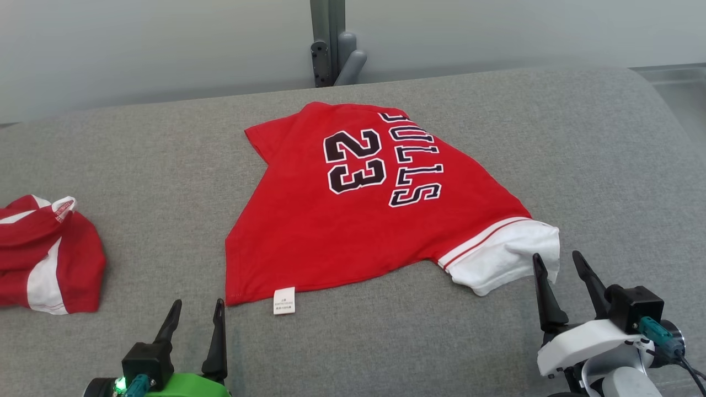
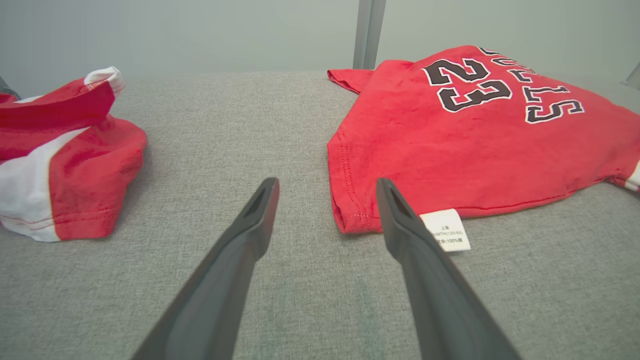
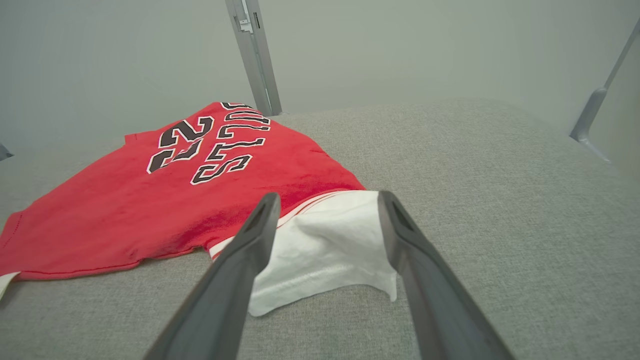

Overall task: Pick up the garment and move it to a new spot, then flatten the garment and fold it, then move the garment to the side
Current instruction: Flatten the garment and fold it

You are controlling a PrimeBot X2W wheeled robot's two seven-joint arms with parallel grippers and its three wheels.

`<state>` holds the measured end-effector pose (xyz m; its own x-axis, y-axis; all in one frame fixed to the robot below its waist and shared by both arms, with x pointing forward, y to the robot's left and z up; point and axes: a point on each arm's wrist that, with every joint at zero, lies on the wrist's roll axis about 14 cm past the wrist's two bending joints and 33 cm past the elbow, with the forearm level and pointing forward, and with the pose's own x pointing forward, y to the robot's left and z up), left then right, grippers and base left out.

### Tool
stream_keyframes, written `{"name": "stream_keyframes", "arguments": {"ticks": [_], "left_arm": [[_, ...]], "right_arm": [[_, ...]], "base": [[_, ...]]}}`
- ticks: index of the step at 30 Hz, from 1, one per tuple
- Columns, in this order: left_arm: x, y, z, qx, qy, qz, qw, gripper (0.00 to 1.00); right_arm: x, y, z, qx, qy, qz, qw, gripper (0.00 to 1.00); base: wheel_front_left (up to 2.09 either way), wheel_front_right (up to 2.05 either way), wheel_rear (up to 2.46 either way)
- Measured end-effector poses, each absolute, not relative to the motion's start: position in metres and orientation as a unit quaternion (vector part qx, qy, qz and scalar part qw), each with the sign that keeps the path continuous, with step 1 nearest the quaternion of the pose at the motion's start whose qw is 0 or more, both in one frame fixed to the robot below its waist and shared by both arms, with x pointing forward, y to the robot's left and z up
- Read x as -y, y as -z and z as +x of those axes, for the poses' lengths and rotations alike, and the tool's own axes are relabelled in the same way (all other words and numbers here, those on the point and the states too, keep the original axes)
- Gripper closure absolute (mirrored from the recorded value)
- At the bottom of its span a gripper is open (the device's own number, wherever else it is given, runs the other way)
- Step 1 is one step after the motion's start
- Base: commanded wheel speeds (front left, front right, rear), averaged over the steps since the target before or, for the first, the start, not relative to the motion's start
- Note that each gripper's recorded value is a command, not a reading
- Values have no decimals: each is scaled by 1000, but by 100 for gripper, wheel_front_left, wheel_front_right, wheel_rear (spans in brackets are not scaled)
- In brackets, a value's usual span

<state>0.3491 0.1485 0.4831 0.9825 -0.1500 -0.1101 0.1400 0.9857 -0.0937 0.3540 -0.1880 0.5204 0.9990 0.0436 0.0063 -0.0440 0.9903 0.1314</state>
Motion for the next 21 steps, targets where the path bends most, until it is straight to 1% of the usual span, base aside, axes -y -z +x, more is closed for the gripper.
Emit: {"name": "stream_keyframes", "arguments": {"ticks": [3,5,8,14,18,21], "left_arm": [[-143,-484,351,-56,78,-46,994,0],[-142,-483,353,-58,80,-47,994,0],[-140,-482,358,-59,83,-46,994,0],[-142,-481,367,-58,80,-52,994,0],[-147,-476,367,-66,71,-60,993,0],[-152,-470,365,-75,62,-63,993,0]], "right_arm": [[196,-519,355,-1,-13,65,998,0],[199,-522,362,3,-15,58,998,0],[199,-536,384,21,-27,45,998,0],[190,-539,432,9,-68,12,998,0],[170,-531,464,-24,-120,-34,992,0],[161,-529,487,-48,-139,-43,988,0]], "base": [[0,0,0],[0,0,0],[0,0,0],[0,0,0],[0,0,0],[0,0,0]]}}
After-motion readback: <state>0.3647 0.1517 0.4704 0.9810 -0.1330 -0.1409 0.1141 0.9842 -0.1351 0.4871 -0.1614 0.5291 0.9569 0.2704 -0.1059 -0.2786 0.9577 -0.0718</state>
